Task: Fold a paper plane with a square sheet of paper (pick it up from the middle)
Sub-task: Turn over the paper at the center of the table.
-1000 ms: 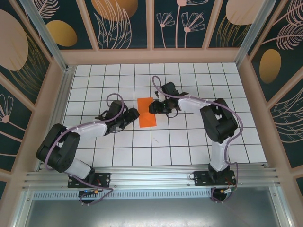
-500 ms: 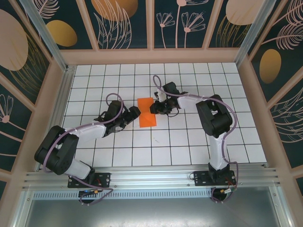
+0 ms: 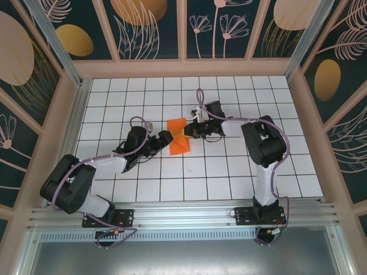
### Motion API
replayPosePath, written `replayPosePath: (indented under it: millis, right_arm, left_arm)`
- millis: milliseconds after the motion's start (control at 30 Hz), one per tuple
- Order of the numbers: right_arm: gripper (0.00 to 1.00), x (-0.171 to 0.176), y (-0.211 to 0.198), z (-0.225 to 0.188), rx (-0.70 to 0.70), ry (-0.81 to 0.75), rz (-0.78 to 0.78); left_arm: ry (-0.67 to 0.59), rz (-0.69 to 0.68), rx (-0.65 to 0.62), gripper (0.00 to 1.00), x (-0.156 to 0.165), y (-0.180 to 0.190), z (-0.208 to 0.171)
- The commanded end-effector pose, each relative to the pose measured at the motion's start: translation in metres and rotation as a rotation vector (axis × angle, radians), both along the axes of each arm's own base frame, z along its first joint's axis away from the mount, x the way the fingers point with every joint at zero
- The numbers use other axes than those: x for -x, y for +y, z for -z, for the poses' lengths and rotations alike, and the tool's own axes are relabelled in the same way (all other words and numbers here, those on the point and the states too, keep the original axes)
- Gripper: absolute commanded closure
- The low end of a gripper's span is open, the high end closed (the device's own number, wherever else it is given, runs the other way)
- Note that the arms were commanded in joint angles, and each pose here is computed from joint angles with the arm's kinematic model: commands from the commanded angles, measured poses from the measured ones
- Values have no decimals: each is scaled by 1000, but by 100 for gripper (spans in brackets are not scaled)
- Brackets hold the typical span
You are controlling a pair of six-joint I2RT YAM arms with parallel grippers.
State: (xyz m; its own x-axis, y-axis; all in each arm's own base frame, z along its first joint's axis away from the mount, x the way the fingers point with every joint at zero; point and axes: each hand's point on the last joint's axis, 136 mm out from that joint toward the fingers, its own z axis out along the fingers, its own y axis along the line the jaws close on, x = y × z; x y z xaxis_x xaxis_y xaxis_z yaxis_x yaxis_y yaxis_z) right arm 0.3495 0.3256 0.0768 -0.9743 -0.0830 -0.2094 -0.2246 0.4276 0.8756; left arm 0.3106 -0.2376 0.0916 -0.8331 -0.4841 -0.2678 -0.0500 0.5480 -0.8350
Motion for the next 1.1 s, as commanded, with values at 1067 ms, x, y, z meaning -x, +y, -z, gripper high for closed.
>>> replayPosePath:
  millis: [1067]
  right_arm:
    - [98, 23, 12, -99, -278, 45, -5]
  left_arm:
    - [-160, 19, 291, 51, -15, -21, -58]
